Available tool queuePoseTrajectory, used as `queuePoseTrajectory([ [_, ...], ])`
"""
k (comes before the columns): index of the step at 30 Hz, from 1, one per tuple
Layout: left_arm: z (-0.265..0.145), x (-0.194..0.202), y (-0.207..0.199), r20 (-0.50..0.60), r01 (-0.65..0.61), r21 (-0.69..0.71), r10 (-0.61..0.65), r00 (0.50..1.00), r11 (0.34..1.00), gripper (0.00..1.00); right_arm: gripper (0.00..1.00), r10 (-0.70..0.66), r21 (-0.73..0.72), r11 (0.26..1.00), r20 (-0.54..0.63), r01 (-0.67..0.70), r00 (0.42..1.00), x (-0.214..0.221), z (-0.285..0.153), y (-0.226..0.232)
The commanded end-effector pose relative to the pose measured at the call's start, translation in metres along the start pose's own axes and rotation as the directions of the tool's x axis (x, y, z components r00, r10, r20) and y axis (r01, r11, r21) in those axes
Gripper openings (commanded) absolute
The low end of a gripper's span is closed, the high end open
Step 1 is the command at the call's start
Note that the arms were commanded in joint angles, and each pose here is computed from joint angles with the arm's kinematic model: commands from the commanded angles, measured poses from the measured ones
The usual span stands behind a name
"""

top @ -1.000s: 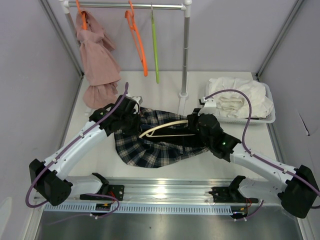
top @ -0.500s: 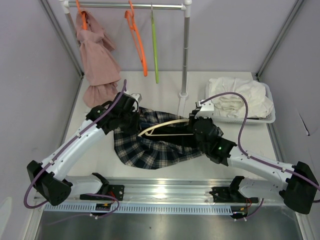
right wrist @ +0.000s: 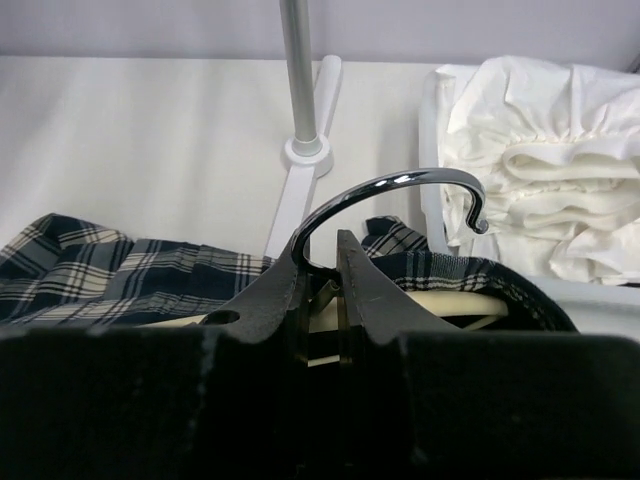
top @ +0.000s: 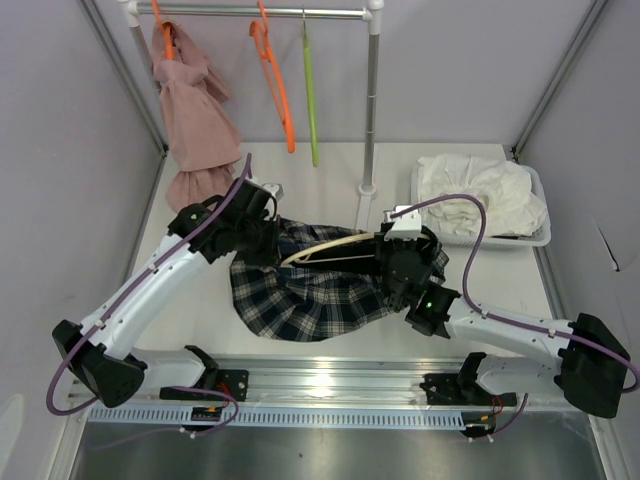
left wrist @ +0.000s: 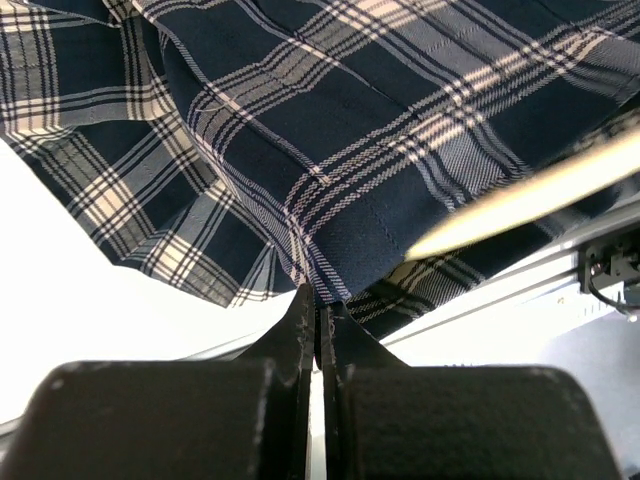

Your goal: Place the skirt on the hanger

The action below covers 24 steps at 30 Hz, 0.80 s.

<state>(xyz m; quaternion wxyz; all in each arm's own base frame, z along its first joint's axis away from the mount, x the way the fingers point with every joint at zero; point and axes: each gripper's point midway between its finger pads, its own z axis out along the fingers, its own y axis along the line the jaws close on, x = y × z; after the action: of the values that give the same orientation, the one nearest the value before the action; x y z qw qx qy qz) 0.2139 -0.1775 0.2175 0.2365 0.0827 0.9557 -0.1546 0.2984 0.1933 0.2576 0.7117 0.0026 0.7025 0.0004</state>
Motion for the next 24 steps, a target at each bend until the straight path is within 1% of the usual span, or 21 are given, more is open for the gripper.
queuePoseTrajectory([
  [1, -0.022, -0.002, -0.002, -0.001, 0.007, -0.006, -0.007, 1.0, 1.0, 0.0, 0.0, -0.103, 0.146, 0.984, 0.023, 0.099, 0.994, -0.006, 0.001, -0.026],
  [3, -0.025, 0.0, -0.004, -0.014, 0.008, 0.001, -0.008, 1.0, 1.0, 0.0, 0.0, -0.128, 0.138, 0.983, 0.023, 0.123, 0.992, -0.005, 0.0, -0.022],
  [4, -0.03, -0.003, -0.007, -0.006, 0.013, 0.012, -0.013, 1.0, 1.0, 0.0, 0.0, -0.112, 0.146, 0.984, 0.04, 0.105, 0.993, -0.011, -0.001, -0.021],
  [5, -0.032, -0.004, -0.008, -0.006, 0.017, 0.019, -0.017, 1.0, 1.0, 0.0, 0.0, -0.122, 0.138, 0.984, 0.045, 0.114, 0.992, -0.011, -0.003, -0.017],
  [6, -0.036, -0.005, -0.013, -0.007, 0.017, 0.04, -0.016, 1.0, 0.999, 0.0, 0.0, -0.163, 0.141, 0.978, 0.043, 0.156, 0.986, -0.01, -0.003, -0.015],
  [7, -0.039, -0.005, -0.015, -0.013, 0.02, 0.045, -0.02, 1.0, 0.999, 0.0, 0.0, -0.146, 0.144, 0.98, 0.062, 0.136, 0.987, -0.015, -0.003, -0.013],
  [10, -0.042, -0.006, -0.02, -0.029, 0.021, 0.057, -0.019, 0.999, 0.998, 0.0, 0.0, -0.136, 0.122, 0.984, 0.066, 0.127, 0.988, -0.02, -0.004, -0.004],
  [11, -0.048, -0.012, -0.024, -0.008, 0.016, 0.072, -0.015, 1.0, 0.997, 0.0, 0.0, -0.116, 0.11, 0.988, 0.075, 0.107, 0.99, -0.028, -0.004, 0.001],
  [15, -0.054, -0.026, -0.036, 0.012, 0.023, 0.104, -0.025, 1.0, 0.994, 0.0, 0.0, -0.101, 0.07, 0.993, 0.088, 0.095, 0.991, -0.038, -0.012, 0.018],
  [17, -0.054, -0.033, -0.041, 0.017, 0.028, 0.114, -0.03, 0.999, 0.993, 0.0, 0.0, -0.07, 0.061, 0.996, 0.084, 0.065, 0.994, -0.042, -0.012, 0.022],
  [18, -0.057, -0.037, -0.044, 0.026, 0.028, 0.125, -0.031, 0.999, 0.992, 0.0, 0.0, -0.049, 0.054, 0.998, 0.086, 0.044, 0.995, -0.05, -0.012, 0.024],
  [20, -0.059, -0.042, -0.05, 0.033, 0.033, 0.146, -0.038, 0.999, 0.989, 0.0, 0.0, -0.056, 0.042, 0.998, 0.085, 0.052, 0.995, -0.054, -0.016, 0.027],
  [23, -0.063, -0.05, -0.058, 0.048, 0.042, 0.178, -0.051, 0.998, 0.983, 0.0, 0.0, -0.021, 0.028, 0.999, 0.094, 0.018, 0.995, -0.066, -0.02, 0.032],
  [24, -0.063, -0.052, -0.06, 0.05, 0.046, 0.182, -0.056, 0.997, 0.982, 0.0, 0.0, -0.037, 0.015, 0.999, 0.082, 0.036, 0.996, -0.065, -0.021, 0.035],
])
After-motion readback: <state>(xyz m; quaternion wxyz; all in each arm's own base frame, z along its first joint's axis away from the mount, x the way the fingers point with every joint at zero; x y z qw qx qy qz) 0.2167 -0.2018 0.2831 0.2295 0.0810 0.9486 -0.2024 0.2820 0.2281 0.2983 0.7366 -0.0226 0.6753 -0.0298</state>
